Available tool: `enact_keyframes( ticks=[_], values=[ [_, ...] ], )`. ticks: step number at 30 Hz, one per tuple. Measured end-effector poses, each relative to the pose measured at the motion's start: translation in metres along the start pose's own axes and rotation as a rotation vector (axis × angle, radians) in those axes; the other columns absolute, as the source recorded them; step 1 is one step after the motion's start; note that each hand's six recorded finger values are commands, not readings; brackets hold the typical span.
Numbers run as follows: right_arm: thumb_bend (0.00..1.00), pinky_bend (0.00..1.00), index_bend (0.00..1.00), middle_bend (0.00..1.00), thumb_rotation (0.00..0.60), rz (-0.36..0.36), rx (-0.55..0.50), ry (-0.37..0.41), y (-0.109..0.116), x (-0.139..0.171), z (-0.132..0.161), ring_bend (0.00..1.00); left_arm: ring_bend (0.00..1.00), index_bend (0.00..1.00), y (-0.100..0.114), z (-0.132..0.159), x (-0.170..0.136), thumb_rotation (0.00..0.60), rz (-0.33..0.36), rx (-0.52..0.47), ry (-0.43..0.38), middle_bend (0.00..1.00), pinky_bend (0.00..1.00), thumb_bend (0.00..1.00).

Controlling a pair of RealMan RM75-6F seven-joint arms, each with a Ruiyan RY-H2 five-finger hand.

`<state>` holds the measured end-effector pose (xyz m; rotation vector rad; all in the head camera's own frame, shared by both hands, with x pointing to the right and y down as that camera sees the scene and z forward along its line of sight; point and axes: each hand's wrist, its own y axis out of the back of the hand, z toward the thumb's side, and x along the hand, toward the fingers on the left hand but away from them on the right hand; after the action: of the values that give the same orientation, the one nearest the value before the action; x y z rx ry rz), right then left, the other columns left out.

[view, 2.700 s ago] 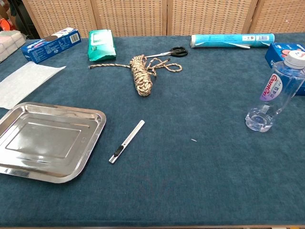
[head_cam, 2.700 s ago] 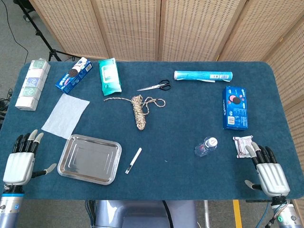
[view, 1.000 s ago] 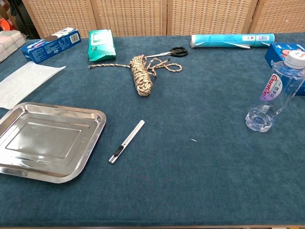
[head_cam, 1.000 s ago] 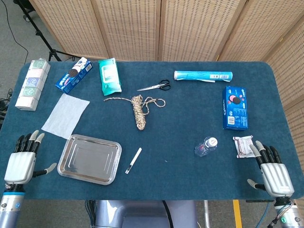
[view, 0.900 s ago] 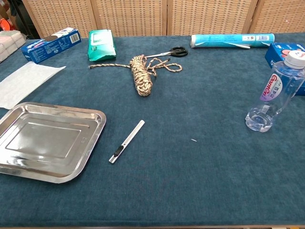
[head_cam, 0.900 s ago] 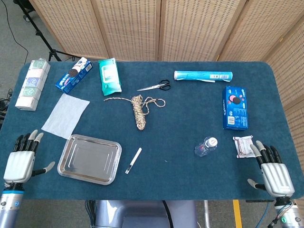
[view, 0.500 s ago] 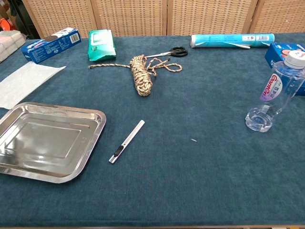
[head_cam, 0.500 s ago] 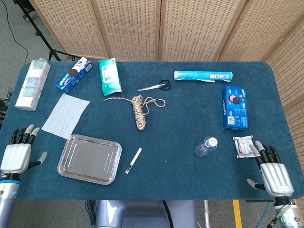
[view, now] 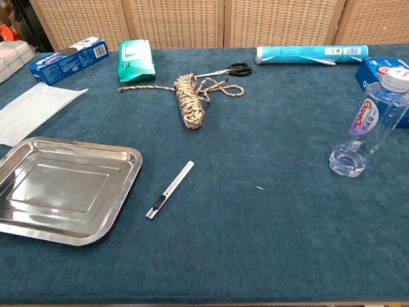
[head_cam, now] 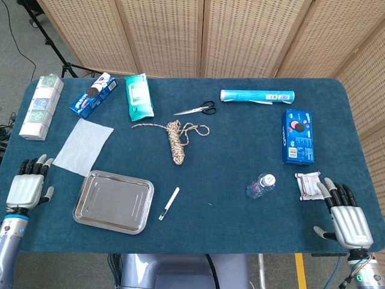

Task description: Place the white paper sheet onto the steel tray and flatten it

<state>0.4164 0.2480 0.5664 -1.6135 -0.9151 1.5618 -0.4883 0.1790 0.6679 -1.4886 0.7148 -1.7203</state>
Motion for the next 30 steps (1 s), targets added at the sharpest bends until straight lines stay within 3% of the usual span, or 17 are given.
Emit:
enact_keyframes(
  ticks=[9,15,30],
  values=[
    [0.00,0.00,0.00,0.00,0.600,-0.006,0.003,-0.001,0.000,0.000,0.000,0.00,0.00,0.21,-0.005,0.001,0.024,0.499,0.031,0.014,-0.007,0.00,0.00,0.42],
    [0.00,0.00,0.00,0.00,0.600,-0.010,0.002,-0.002,0.001,0.000,0.000,0.00,0.00,0.27,-0.016,0.006,0.034,0.503,0.018,0.005,-0.022,0.00,0.00,0.42],
    [0.00,0.00,0.00,0.00,0.600,-0.019,-0.004,0.000,0.003,0.001,-0.001,0.00,0.00,0.28,-0.021,0.018,0.050,0.506,0.035,-0.003,-0.043,0.00,0.00,0.42]
  ],
)
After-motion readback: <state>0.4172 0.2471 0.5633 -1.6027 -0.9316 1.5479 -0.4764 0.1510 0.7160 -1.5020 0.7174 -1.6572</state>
